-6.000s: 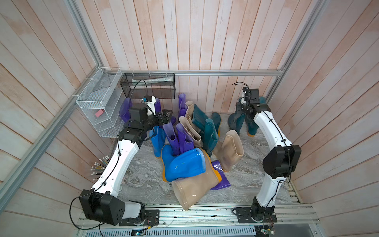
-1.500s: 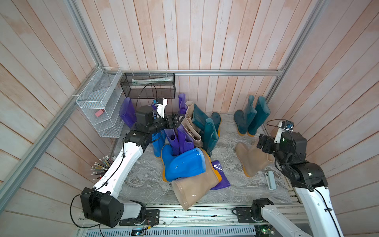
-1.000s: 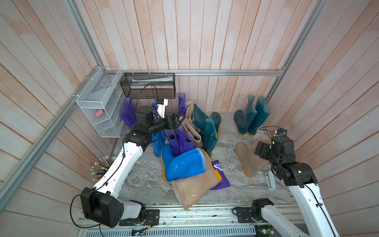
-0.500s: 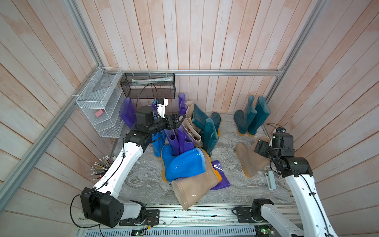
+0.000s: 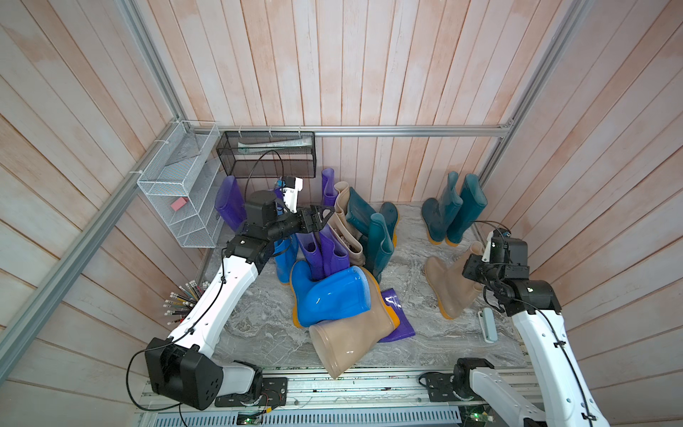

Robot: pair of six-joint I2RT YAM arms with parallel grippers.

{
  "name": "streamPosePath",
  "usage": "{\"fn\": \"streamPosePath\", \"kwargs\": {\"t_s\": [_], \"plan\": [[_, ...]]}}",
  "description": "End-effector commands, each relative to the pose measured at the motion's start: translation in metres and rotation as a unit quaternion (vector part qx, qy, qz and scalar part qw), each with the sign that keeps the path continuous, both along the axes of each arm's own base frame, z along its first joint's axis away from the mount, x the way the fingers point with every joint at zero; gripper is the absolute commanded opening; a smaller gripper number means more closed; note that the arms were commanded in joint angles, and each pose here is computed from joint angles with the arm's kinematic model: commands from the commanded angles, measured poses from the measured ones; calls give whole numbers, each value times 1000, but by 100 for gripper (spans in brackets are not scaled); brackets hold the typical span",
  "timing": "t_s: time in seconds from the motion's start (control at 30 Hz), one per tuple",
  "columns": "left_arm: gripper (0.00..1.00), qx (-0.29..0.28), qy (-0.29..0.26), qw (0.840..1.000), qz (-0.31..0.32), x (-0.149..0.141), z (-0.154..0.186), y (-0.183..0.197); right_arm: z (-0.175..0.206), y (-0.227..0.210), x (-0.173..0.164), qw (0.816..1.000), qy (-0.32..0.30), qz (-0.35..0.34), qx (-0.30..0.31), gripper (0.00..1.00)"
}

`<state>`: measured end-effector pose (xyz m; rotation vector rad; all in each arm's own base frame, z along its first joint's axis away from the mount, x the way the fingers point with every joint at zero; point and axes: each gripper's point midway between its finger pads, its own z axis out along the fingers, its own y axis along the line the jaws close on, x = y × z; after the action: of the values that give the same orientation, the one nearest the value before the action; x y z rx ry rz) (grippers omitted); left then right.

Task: Match and arrange rain boots in pairs
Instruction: Adjust the rain boot at the center of the board.

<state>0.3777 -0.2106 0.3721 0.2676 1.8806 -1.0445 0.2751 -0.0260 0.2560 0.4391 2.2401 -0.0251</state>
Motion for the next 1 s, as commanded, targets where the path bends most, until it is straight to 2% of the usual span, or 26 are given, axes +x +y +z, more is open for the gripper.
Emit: {"fn": "streamPosePath", "kwargs": {"t_s": [0.0, 0.17, 0.33, 0.77, 0.8, 0.93, 0.97], "plan": [[93, -3, -7, 1000, -5, -5, 4, -1, 37, -18, 17, 996, -72, -44, -22, 0], [93, -2, -12, 1000, -3, -6, 6, 0, 48, -26, 25, 995, -79, -50, -36, 0], [93, -2, -9, 1000, -3, -5, 5, 0, 44, -39, 26, 994, -75, -71, -46, 0], [93, -3, -11, 1000, -4, -6, 6, -1, 33, -41, 39, 994, -76, -73, -6, 0], [93, -3, -11, 1000, -4, -6, 6, -1, 35, -40, 39, 995, -77, -71, -4, 3], [93, -3, -7, 1000, -4, -5, 4, -1, 47, -37, 36, 994, -88, -67, 3, 48], [93, -4, -6, 1000, -5, -5, 3, -2, 48, -36, 35, 994, -88, -66, 4, 55]]}}
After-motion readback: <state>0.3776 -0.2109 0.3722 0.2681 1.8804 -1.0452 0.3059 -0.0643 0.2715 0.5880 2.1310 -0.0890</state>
